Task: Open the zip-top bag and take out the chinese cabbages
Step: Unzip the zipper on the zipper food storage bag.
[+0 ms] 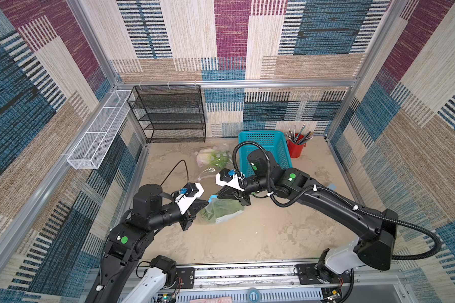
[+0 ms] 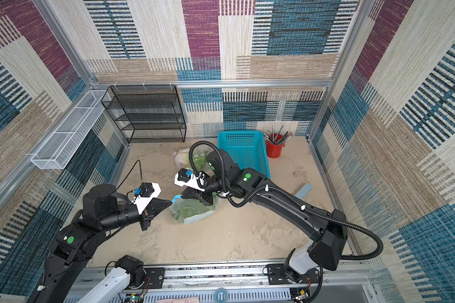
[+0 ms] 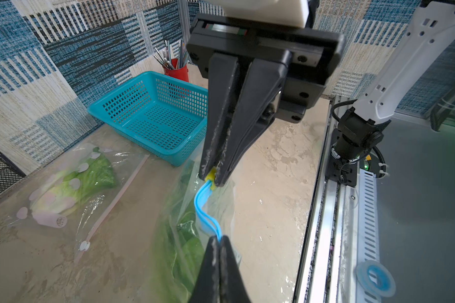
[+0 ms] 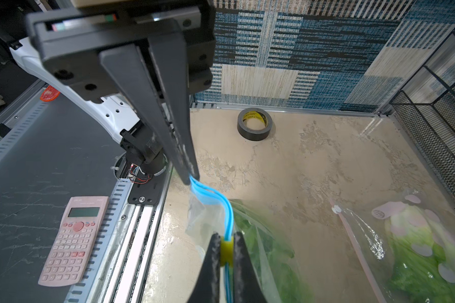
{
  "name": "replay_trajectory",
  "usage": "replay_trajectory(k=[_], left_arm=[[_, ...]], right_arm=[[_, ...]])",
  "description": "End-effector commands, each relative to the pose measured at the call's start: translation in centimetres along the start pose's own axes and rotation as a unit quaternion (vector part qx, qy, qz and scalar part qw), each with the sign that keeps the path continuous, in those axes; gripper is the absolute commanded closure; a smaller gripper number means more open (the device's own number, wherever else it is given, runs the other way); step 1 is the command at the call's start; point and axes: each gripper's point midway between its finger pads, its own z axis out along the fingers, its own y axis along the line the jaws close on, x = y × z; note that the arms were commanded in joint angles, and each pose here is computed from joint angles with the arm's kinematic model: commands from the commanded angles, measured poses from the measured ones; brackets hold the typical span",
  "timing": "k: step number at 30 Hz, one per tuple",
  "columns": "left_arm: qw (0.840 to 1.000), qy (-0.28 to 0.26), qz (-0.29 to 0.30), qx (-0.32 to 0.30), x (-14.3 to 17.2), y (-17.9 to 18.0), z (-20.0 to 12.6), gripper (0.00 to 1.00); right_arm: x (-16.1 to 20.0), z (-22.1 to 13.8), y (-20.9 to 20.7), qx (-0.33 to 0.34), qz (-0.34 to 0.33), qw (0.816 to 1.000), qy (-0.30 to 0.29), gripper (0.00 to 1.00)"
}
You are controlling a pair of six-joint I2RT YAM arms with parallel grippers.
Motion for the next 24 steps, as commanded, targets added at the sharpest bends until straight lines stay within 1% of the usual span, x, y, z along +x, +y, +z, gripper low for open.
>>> replay_trajectory(k=[1, 6, 9, 10, 14, 24], left_arm=[[1.000, -0.011, -0.002, 0.003, -0.6, 0.1, 0.2, 1.00], [1.000, -0.010, -0.003, -0.012, -0.4, 0.7, 0.3, 1.00], [1.000, -0.009, -0.003, -0.013, -0.3, 0.7, 0.3, 0.98], [1.000, -0.004, -0.003, -0.031, -0.2, 1.3, 0.2, 0.98], [0.999, 0.000, -0.005, -0.041, 0.0, 1.6, 0.2, 0.91], [0.999, -0.004, -0.006, -0.050, -0.2, 2.0, 0.3, 0.81]], right_arm=[[-0.9, -0.1, 0.6, -0.019, -0.003, 1.000, -0.015, 1.00], [-1.1, -0.1, 0.6, -0.021, -0.004, 1.000, -0.017, 1.00], [-1.1, -0.1, 0.7, -0.021, -0.004, 1.000, -0.018, 1.00], [-1.1, 0.0, 0.7, -0.023, -0.004, 1.000, -0.018, 1.00], [-1.2, 0.0, 0.7, -0.025, -0.005, 0.999, -0.020, 1.00], [-1.4, 0.0, 0.9, -0.031, -0.004, 0.999, -0.022, 1.00]])
